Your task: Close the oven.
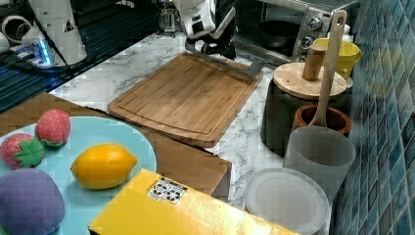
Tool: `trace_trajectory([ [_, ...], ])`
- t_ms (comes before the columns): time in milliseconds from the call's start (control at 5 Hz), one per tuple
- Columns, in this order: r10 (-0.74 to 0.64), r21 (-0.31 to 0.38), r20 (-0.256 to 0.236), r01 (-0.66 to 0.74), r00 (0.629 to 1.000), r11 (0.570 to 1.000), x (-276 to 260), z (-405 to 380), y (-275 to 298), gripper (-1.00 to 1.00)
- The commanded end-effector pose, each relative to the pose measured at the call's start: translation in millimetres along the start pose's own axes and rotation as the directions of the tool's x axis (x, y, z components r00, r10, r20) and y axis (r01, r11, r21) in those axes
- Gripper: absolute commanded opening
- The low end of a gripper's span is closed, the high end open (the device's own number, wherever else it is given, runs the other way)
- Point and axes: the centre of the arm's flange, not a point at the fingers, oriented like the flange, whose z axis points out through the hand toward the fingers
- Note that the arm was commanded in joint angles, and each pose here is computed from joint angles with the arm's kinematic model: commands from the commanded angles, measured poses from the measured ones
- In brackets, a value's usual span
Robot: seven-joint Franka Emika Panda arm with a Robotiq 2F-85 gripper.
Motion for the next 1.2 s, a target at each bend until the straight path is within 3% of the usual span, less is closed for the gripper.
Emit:
trace_trajectory([
  [200, -0.387, 0.020, -0.013, 0.387, 0.922, 0.922, -45.8, -11.7, -298.4, -1.00],
  [400, -0.371, -0.168, 0.002, 0.366, 0.929, 0.915, -48.4, -3.1, -336.6, -1.00],
  [600, -0.429, -0.348, -0.055, 0.386, 0.902, 0.855, -61.2, 2.2, -366.2, -1.00],
  [800, -0.430, -0.477, -0.119, 0.328, 0.895, 0.815, -63.6, -9.2, -399.0, -1.00],
  [1000, -0.432, -0.528, -0.282, 0.237, 0.857, 0.815, -79.0, -33.2, -428.4, -1.00],
  [1200, -0.384, -0.518, -0.351, 0.164, 0.854, 0.839, -76.6, -49.9, -434.5, -1.00],
])
